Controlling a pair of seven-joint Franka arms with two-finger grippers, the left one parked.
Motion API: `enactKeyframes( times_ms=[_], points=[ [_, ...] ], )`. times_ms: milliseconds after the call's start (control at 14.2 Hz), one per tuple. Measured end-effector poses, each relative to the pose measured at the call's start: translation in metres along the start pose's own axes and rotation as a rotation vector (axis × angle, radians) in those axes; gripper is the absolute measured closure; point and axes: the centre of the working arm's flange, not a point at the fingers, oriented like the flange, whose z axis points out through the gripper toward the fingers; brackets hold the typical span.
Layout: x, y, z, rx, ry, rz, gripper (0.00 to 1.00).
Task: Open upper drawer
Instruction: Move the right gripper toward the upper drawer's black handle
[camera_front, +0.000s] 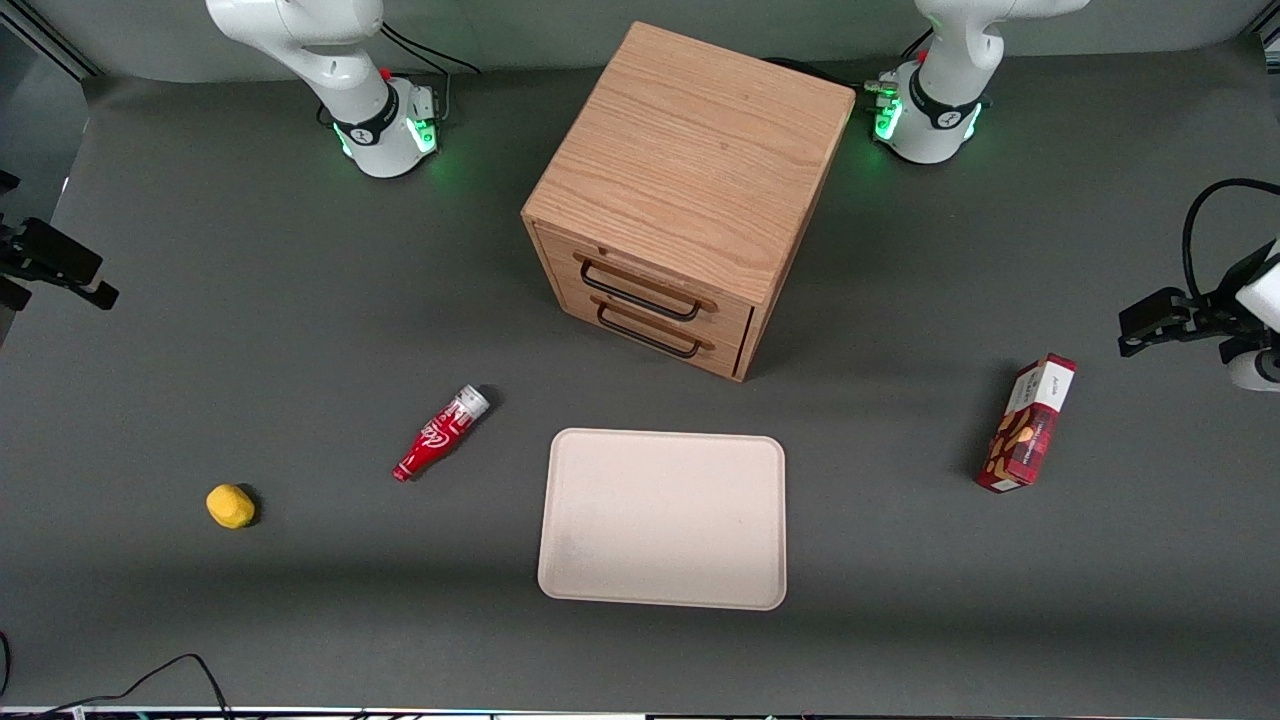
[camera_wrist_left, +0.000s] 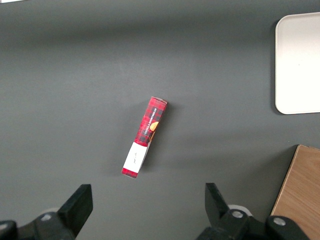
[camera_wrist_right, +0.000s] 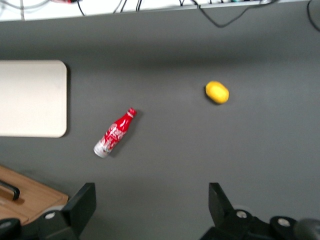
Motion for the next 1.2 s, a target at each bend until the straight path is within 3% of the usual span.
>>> enactKeyframes(
  times_ms=[494, 565, 635, 918, 1200],
  points=[
    [0.003, -0.033, 0.013, -0.022, -0.031, -0.085, 0.00],
    [0.003, -0.049, 0.016, -0.023, -0.035, -0.158, 0.00],
    [0.002, -0.084, 0.019, -0.023, -0.040, -0.330, 0.00],
    [-0.016, -0.177, 0.025, -0.011, -0.047, -0.563, 0.00],
    [-0.039, -0.293, 0.056, 0.021, -0.085, -0.742, 0.00]
  ],
)
